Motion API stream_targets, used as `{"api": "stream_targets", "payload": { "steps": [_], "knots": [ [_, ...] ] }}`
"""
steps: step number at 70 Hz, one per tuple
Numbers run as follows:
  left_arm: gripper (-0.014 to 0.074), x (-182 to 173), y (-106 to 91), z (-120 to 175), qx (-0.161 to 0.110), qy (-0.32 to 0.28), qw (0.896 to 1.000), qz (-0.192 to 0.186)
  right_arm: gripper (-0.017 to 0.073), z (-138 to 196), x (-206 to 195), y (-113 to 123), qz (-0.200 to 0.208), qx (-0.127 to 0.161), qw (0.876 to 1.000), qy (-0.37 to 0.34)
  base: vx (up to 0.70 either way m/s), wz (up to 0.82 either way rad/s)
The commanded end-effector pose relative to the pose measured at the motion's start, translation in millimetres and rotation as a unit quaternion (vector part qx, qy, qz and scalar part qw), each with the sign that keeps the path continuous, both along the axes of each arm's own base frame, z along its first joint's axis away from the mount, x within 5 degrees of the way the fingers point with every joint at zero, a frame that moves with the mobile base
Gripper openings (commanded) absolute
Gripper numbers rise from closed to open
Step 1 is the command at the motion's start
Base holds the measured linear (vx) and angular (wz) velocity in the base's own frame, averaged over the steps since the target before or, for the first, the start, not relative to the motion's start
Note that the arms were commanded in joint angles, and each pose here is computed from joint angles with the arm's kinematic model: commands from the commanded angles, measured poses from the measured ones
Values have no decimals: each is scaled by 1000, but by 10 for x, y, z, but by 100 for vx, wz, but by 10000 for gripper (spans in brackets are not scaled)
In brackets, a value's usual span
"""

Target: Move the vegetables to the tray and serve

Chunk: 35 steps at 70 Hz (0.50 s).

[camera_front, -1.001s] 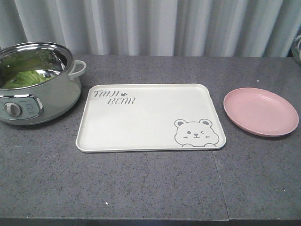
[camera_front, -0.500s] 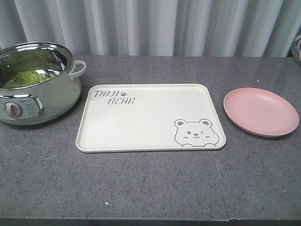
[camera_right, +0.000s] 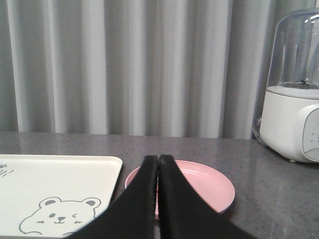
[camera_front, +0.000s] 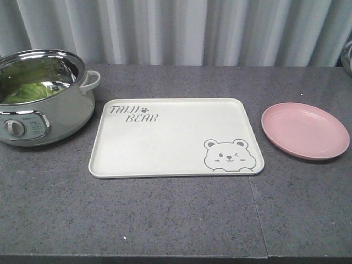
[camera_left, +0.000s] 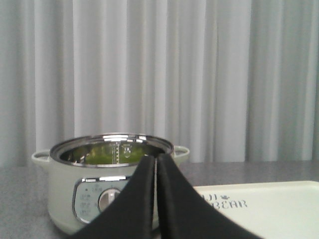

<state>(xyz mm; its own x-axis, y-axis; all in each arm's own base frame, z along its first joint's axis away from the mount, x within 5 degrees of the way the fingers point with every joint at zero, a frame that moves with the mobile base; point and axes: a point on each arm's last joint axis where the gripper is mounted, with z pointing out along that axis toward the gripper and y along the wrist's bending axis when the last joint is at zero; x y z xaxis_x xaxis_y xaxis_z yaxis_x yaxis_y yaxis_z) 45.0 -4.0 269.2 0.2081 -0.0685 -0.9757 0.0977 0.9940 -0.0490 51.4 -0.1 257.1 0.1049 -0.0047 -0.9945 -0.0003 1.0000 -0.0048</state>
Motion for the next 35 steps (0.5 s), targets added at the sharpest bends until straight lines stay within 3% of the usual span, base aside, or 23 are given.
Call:
{"api": "stream_targets", "payload": {
  "steps": [1,9,18,27,35],
  "knots": [
    [-6,-11,1,440,-7,-10,1000,-1,-8,389,8,-4,-4,-4,1000,-13,0,0],
    [-6,176,-20,882,0,71,998,-3,-8,766,97,-9,-6,4,998,58,0,0],
    [-6,464,-50,1293,10,175,985,-6,-8,1215,272,-15,-9,5,991,135,0,0],
    [-6,811,-84,1603,22,284,959,-8,-8,1520,568,-20,-13,6,973,230,0,0],
    [-6,1075,-108,1693,28,352,935,-9,-8,1631,875,-23,-15,6,953,303,0,0]
  ]
}}
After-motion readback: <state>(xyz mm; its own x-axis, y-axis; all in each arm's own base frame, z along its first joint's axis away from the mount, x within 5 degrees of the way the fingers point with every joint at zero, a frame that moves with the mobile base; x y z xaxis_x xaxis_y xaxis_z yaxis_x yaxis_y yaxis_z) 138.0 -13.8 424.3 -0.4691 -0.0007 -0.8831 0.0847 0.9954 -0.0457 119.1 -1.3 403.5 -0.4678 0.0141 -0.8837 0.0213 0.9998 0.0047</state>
